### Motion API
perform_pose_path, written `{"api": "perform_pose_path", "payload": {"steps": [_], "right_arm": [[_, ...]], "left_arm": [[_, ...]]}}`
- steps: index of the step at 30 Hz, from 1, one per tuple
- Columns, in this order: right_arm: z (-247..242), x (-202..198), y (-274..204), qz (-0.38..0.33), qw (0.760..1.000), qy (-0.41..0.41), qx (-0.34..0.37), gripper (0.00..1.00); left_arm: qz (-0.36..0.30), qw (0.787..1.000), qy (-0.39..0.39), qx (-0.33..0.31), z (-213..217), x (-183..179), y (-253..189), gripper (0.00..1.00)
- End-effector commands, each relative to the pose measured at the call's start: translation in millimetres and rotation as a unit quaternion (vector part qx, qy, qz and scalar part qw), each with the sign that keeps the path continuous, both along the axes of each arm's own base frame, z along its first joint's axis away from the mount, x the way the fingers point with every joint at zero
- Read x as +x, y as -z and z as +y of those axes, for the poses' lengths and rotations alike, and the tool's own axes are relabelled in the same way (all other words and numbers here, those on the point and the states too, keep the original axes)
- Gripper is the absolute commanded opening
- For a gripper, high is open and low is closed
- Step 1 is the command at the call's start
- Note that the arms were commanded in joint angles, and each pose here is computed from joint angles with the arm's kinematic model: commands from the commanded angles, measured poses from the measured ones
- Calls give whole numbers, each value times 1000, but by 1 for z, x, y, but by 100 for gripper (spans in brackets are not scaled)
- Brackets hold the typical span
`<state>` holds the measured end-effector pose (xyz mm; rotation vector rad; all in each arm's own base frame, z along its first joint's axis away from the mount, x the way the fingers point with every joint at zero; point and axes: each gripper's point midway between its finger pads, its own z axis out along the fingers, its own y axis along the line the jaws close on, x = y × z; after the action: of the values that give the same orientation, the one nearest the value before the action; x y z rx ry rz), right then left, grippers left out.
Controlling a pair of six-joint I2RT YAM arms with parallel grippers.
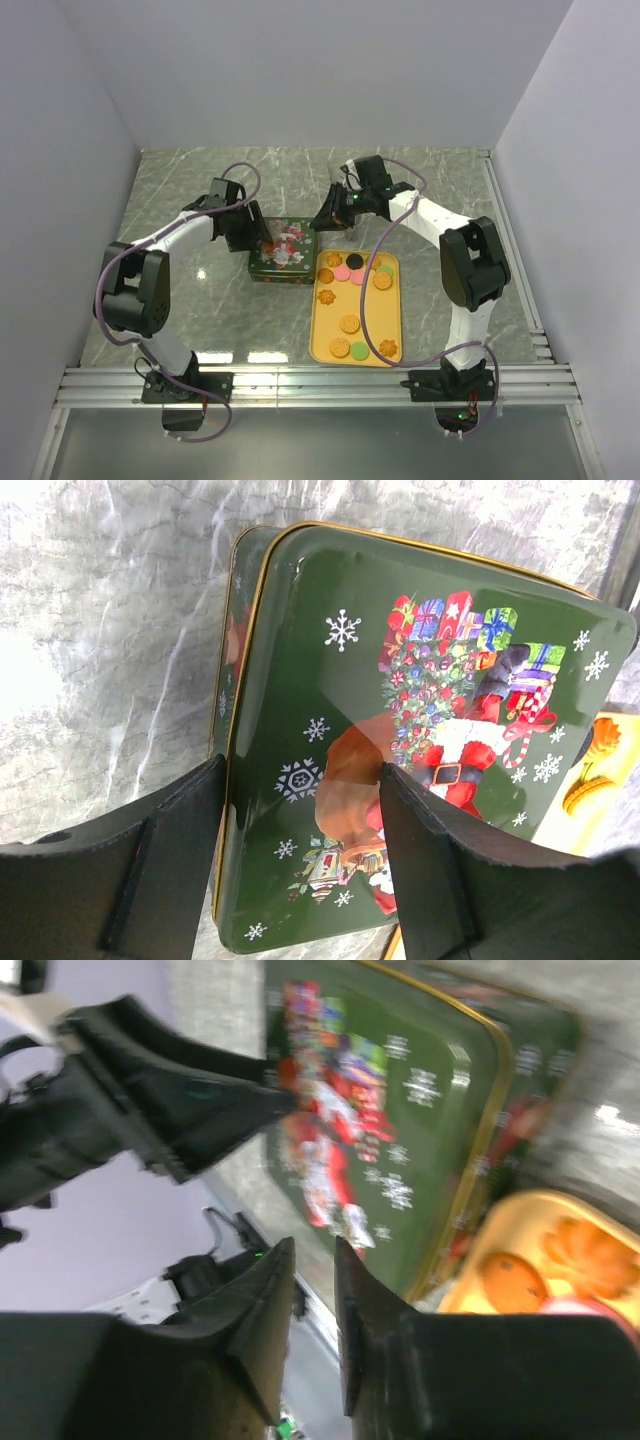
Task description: Pack the cookies
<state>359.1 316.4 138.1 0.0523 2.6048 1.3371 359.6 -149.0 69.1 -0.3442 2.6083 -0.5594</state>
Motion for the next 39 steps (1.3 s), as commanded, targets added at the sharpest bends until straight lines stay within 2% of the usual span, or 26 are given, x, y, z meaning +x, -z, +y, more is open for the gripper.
{"api": "perform_pose_path", "payload": {"steps": [1, 3, 9, 14, 18, 20, 25, 29, 34, 35, 36, 39], "right_arm": [[21, 0, -39, -42, 995, -32, 79, 26], [27, 1, -42, -42, 994, -40, 94, 17], [41, 5, -43, -48, 991, -62, 105, 2], [38, 5, 17, 6, 995, -50, 85, 0], [22, -15, 83, 78, 996, -18, 50, 0], [18, -21, 101, 102, 994, -14, 43, 0], [12, -22, 110, 101, 995, -13, 16, 0], [12, -19, 98, 87, 996, -13, 15, 0], [9, -23, 102, 92, 996, -9, 3, 0], [8, -24, 103, 93, 996, -10, 3, 0], [8, -25, 104, 94, 996, -9, 3, 0], [7, -25, 104, 92, 996, -10, 0, 0]], "left_arm": [[6, 1000, 1, 6, -8, 3, -3, 67], [6, 1000, 3, 8, -11, 5, -6, 67], [13, 1000, 7, 18, -18, 7, -3, 66], [20, 1000, 10, 20, -22, 5, 1, 66], [17, 1000, 11, 22, -24, 5, -2, 66], [16, 1000, 11, 23, -24, 5, -3, 66], [17, 1000, 6, 23, -22, 4, -4, 66], [16, 1000, 1, 25, -20, 1, -3, 68], [4, 999, -7, 34, -13, -4, -10, 78], [1, 999, -11, 43, -9, -4, -11, 82], [-6, 999, -13, 46, -8, -4, -16, 92], [-17, 998, -20, 61, 1, -7, -23, 97]]}}
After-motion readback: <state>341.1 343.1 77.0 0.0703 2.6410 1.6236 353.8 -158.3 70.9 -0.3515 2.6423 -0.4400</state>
